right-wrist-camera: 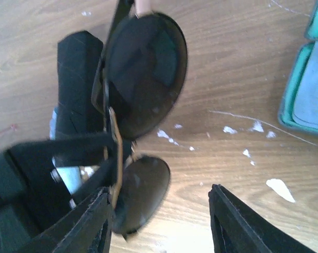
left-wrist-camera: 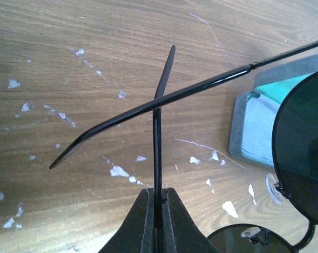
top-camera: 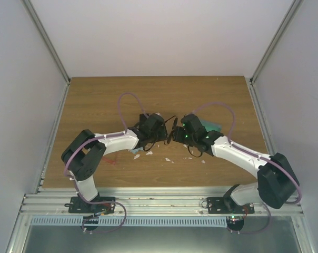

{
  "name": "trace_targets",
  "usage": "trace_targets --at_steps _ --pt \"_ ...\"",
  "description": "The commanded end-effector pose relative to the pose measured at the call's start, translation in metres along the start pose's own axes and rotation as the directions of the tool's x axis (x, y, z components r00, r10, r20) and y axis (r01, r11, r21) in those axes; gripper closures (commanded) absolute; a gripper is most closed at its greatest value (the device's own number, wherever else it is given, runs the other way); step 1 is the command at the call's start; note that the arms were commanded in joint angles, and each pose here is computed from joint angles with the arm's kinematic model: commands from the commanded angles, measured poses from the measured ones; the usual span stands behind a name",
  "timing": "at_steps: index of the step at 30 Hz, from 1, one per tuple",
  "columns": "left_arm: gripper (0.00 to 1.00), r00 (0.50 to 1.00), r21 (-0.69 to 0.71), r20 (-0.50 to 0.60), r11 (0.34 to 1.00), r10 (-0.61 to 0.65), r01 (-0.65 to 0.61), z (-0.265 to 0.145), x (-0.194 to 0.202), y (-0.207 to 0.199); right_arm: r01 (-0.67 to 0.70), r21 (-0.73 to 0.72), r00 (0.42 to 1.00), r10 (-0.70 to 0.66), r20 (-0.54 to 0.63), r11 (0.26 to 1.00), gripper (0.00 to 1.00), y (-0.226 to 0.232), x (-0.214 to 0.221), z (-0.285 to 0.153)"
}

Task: Organize the sunglasses
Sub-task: Pick up the sunglasses from the center of the board, then adjust the sunglasses case at the center of the board.

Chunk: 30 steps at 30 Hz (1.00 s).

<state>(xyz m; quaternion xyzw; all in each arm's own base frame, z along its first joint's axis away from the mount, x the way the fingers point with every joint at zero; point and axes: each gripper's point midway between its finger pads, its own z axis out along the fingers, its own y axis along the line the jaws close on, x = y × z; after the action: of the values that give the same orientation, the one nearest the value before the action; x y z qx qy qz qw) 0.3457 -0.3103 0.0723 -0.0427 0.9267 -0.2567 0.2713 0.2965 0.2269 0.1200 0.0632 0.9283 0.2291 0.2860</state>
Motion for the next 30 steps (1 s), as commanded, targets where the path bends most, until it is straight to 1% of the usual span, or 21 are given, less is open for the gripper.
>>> trace_targets --at_steps 1,6,10,13,17,20,27,30 --pt "1.0 0.993 -0.028 0.112 0.999 0.02 -0.017 -0.019 -0.021 -0.014 -0.05 0.021 0.996 0.048 0.073 0.999 0.49 0.016 -0.023 0.002" --pt "1.0 0.993 -0.047 0.111 0.998 0.045 -0.04 -0.02 -0.02 -0.018 -0.036 0.038 0.996 0.033 0.087 0.999 0.5 0.018 -0.029 0.007" --pt "1.0 0.992 -0.04 0.113 0.998 0.048 -0.043 -0.022 -0.02 -0.021 -0.042 0.098 0.994 0.033 0.1 0.994 0.52 0.01 -0.032 0.012" --pt "1.0 0.992 -0.038 0.114 0.998 0.049 -0.044 -0.022 -0.02 -0.022 -0.039 0.114 0.996 0.029 0.089 0.993 0.56 0.009 -0.032 0.018" --pt "1.0 0.992 -0.036 0.116 0.998 0.051 -0.047 -0.023 -0.02 -0.024 -0.04 0.116 0.997 0.032 0.076 0.992 0.65 0.009 -0.029 0.023" --pt "1.0 0.992 -0.036 0.114 0.998 0.051 -0.047 -0.023 -0.02 -0.024 -0.044 0.113 0.997 0.036 0.074 0.993 0.7 0.01 -0.029 0.024" --pt "1.0 0.992 -0.023 0.12 0.999 0.045 -0.043 -0.027 -0.021 -0.026 -0.055 0.106 0.997 0.05 0.053 0.993 0.73 0.012 -0.025 0.03" --pt "1.0 0.992 -0.017 0.121 0.999 0.044 -0.043 -0.03 -0.021 -0.027 -0.062 0.103 0.997 0.057 0.051 0.993 0.8 0.012 -0.024 0.03"
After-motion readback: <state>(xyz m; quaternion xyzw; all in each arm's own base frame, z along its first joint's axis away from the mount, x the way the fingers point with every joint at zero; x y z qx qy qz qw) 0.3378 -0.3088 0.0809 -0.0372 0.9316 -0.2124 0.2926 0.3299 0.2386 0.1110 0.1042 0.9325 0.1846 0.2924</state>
